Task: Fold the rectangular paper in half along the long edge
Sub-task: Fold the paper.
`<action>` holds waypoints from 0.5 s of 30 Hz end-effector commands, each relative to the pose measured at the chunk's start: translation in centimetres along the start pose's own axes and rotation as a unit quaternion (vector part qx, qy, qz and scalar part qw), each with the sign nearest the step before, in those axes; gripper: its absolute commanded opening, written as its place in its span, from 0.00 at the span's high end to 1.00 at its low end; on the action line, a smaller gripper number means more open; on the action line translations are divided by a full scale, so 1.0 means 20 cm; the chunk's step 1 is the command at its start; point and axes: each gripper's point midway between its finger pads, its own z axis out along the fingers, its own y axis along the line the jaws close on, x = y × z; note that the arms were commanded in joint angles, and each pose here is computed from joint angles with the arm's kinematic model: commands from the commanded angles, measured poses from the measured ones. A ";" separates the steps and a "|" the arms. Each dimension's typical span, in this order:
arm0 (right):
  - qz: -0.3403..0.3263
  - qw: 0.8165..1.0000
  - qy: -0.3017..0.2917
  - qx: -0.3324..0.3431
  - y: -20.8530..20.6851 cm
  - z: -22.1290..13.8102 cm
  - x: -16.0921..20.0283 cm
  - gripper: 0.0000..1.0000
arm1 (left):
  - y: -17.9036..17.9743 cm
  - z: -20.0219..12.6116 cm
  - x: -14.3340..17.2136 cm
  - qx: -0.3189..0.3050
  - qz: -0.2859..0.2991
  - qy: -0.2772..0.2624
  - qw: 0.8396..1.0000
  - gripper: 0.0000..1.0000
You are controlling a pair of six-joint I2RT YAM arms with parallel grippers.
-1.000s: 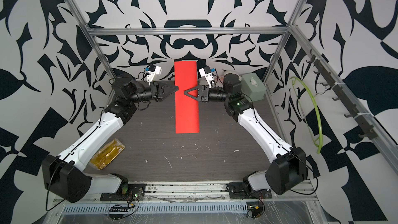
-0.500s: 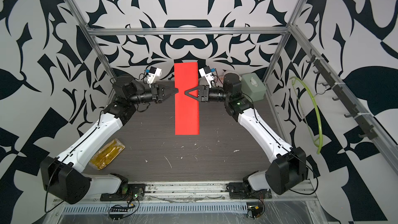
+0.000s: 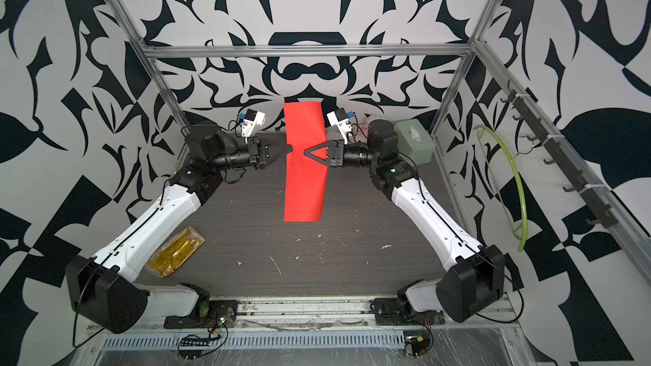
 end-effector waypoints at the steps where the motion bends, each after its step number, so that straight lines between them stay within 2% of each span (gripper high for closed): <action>1: -0.048 0.998 -0.010 -0.026 0.16 -0.03 -0.05 1.00 | -0.09 -0.02 -0.05 0.013 0.032 -0.016 0.999 1.00; 9: -0.047 0.999 -0.014 -0.024 0.15 -0.03 -0.06 1.00 | -0.11 -0.01 -0.07 0.018 0.035 -0.021 0.999 0.99; 12: -0.044 0.999 -0.016 -0.025 0.14 -0.03 -0.07 1.00 | -0.11 -0.01 -0.07 0.024 0.032 -0.022 0.999 0.70; 15: -0.039 0.999 -0.019 -0.028 0.13 -0.02 -0.09 1.00 | -0.11 0.00 -0.08 0.031 0.026 -0.023 0.999 0.61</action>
